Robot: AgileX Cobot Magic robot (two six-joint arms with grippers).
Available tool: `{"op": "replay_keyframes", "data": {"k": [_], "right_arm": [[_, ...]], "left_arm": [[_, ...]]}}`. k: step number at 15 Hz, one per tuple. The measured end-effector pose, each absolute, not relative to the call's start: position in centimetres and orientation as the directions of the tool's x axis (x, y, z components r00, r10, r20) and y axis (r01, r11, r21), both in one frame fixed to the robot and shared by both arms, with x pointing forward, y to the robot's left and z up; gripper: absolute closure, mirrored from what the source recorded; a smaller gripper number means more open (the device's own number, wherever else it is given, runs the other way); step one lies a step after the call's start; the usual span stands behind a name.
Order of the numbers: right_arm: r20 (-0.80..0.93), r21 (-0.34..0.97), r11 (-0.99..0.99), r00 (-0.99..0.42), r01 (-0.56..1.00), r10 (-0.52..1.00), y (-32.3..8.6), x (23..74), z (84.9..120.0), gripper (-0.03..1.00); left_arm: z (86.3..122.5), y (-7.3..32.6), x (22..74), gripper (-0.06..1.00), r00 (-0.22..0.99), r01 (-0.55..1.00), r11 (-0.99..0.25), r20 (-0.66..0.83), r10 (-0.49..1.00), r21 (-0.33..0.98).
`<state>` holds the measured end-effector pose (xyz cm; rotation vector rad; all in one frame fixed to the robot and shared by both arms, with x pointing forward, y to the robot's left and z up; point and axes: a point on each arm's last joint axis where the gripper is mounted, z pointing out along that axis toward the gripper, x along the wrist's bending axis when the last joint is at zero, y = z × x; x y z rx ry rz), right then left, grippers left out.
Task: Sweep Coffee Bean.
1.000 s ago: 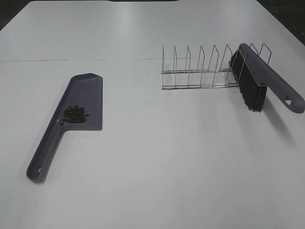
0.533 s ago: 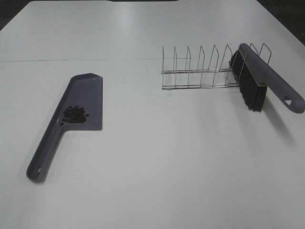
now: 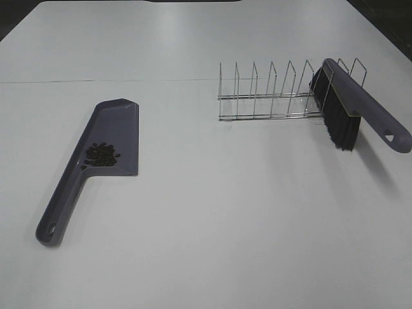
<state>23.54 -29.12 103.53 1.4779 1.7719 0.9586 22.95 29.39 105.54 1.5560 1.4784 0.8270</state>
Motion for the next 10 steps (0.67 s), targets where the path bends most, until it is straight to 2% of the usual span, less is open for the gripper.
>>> {"op": "replay_keyframes", "data": {"k": [10], "right_arm": [[-0.017,0.845,0.105,-0.170,0.525,0.985,-29.12,23.54,103.53,0.39]], "left_arm": [[105.54,29.39,22.95,0.13,0.097,0.456,0.021,-0.073,0.993,0.890]]}}
